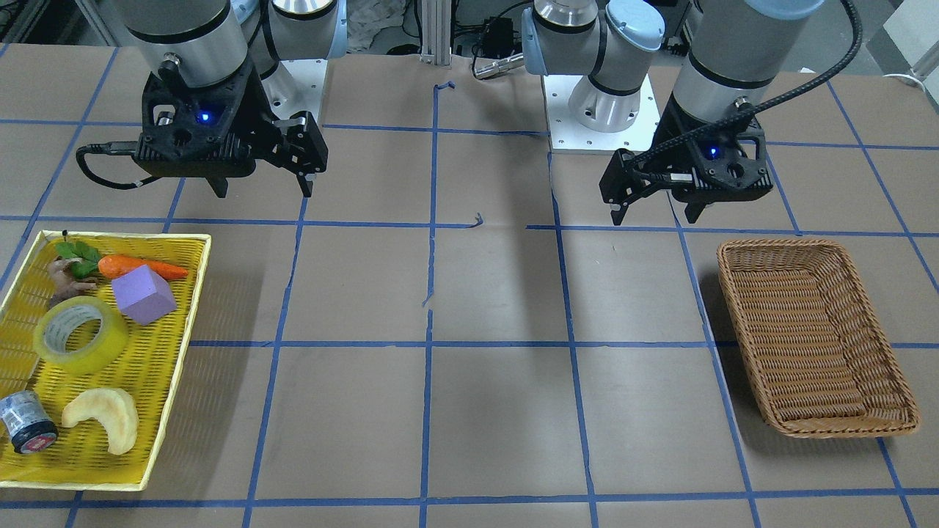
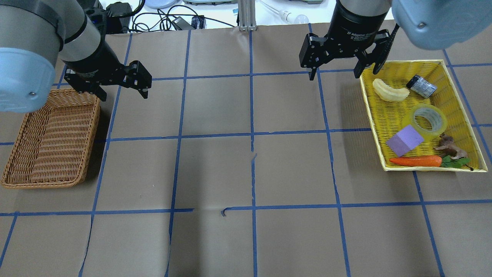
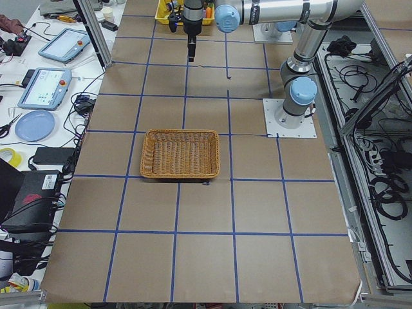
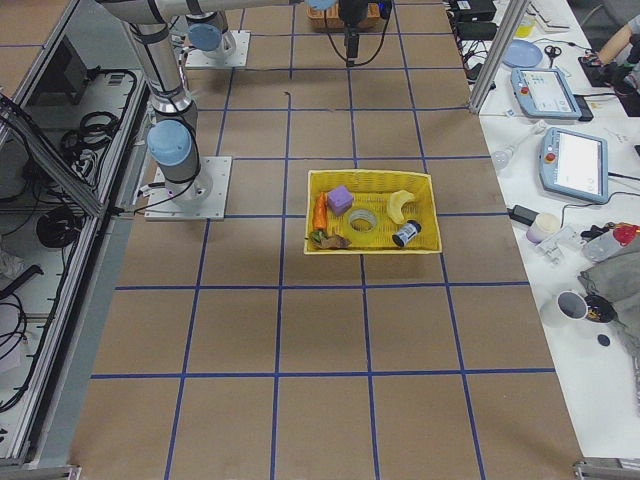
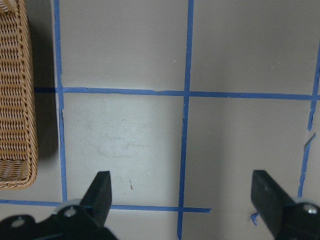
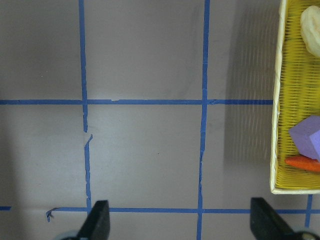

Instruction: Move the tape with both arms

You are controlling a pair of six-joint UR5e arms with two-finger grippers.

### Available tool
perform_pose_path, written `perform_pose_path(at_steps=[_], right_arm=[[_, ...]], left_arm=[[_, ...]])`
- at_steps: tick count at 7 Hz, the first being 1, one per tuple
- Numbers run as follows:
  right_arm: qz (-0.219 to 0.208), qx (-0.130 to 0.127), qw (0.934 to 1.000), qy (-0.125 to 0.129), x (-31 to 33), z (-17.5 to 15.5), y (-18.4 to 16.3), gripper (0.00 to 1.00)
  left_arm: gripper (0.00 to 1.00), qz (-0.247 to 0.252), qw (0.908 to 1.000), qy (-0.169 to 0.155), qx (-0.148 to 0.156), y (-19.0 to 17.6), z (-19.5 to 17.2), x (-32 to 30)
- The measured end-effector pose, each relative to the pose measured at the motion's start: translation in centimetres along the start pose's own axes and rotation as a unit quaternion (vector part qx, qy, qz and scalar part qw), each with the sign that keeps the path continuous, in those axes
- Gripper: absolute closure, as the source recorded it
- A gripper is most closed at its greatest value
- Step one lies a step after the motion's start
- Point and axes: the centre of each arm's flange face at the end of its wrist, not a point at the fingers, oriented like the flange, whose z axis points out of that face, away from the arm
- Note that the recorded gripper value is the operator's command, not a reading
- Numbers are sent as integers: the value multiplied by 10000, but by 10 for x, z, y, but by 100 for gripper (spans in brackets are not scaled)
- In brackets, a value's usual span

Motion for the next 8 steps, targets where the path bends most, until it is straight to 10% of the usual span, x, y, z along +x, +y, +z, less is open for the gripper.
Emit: perform_pose_path(at_steps=[8], right_arm=[[-443,-65,9990,6,67,6,-24,0]], left_arm=[[0,8,10000,-9,-28,0,4,1]])
